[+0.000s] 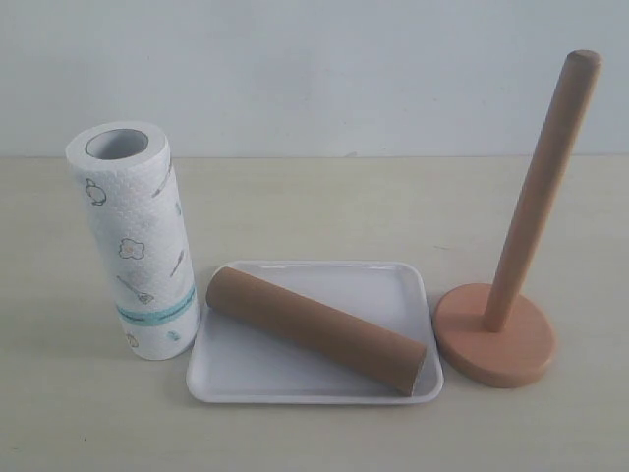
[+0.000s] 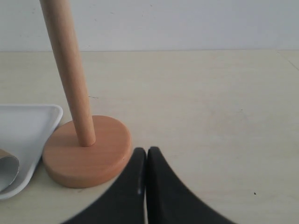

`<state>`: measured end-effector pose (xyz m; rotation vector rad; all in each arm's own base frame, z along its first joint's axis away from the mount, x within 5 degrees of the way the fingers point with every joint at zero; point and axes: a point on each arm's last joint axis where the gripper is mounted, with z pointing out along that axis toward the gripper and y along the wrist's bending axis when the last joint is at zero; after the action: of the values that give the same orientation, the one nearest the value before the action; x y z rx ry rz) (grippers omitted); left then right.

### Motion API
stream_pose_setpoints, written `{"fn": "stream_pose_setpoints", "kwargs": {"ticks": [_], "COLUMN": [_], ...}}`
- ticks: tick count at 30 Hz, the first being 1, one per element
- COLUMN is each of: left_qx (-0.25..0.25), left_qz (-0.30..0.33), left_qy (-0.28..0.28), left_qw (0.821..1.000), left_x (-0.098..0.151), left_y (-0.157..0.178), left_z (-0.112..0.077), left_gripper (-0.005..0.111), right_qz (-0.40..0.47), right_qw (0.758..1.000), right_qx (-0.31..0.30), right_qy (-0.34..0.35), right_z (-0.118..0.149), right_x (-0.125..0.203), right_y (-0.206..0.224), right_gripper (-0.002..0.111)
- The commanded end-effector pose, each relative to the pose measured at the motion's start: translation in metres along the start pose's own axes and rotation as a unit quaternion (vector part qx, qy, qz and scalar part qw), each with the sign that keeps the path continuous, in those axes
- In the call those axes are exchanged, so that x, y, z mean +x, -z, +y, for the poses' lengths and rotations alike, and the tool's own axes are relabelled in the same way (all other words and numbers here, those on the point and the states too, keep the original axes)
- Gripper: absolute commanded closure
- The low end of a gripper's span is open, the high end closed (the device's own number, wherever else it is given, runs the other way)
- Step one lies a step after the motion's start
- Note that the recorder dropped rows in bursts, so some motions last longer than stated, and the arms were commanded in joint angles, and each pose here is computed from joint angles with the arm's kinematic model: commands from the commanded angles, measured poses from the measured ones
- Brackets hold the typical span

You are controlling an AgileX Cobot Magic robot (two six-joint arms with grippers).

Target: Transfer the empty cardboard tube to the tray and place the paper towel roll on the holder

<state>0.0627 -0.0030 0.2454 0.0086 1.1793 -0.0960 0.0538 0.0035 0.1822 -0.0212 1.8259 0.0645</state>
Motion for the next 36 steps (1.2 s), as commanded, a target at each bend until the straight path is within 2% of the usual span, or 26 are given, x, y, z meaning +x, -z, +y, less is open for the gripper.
{"fn": "stream_pose_setpoints", "kwargs": {"ticks": [1, 5, 11, 13, 17, 20, 22, 24, 27, 29, 31, 36], "left_qx": [-0.003, -0.003, -0.001, 0.023, 0.134, 0.154, 0.145, 0.137, 0.136, 0.139, 0.150, 0.167], "left_qz": [-0.015, 0.003, 0.125, 0.151, 0.163, 0.206, 0.237, 0.266, 0.277, 0.261, 0.251, 0.241], "left_qy": [0.004, 0.016, 0.013, 0.001, -0.067, -0.015, 0.031, 0.067, 0.084, 0.092, 0.091, 0.094], "left_qw": [1.000, 1.000, 0.992, 0.988, 0.975, 0.966, 0.960, 0.952, 0.948, 0.951, 0.952, 0.952], "left_x": [-0.002, 0.002, 0.030, 0.039, 0.054, 0.067, 0.076, 0.085, 0.092, 0.091, 0.089, 0.086], "left_y": [0.000, -0.002, -0.018, -0.026, -0.041, -0.053, -0.057, -0.058, -0.060, -0.063, -0.064, -0.068], "left_z": [0.000, 0.000, -0.001, -0.005, -0.023, -0.028, -0.028, -0.028, -0.029, -0.030, -0.031, -0.035], "left_gripper": [0.103, 0.103, 0.103, 0.103, 0.103, 0.100, 0.090, 0.071, 0.029, 0.008, -0.002, -0.003], "right_qz": [-0.004, -0.004, -0.004, -0.004, -0.004, -0.004, -0.004, -0.004, -0.004, -0.004, -0.004, -0.004], "right_qw": [1.000, 1.000, 1.000, 1.000, 1.000, 1.000, 1.000, 1.000, 1.000, 1.000, 1.000, 1.000], "right_qx": [0.003, 0.003, 0.003, 0.003, 0.003, 0.003, 0.003, 0.003, 0.003, 0.003, 0.003, 0.003], "right_qy": [-0.001, -0.001, -0.001, -0.001, -0.001, -0.001, -0.001, -0.001, -0.001, -0.001, -0.001, -0.001], "right_z": [0.000, 0.000, 0.000, 0.000, 0.000, 0.000, 0.000, 0.000, 0.000, 0.000, 0.000, 0.000], "right_x": [-0.001, -0.001, -0.001, -0.001, -0.001, -0.001, -0.001, -0.001, -0.001, -0.001, -0.001, -0.001], "right_y": [0.000, 0.000, 0.000, 0.000, 0.000, 0.000, 0.000, 0.000, 0.000, 0.000, 0.000, 0.000], "right_gripper": [0.108, 0.108, 0.108, 0.108, 0.108, 0.108, 0.108, 0.108, 0.108, 0.108, 0.108, 0.108]}}
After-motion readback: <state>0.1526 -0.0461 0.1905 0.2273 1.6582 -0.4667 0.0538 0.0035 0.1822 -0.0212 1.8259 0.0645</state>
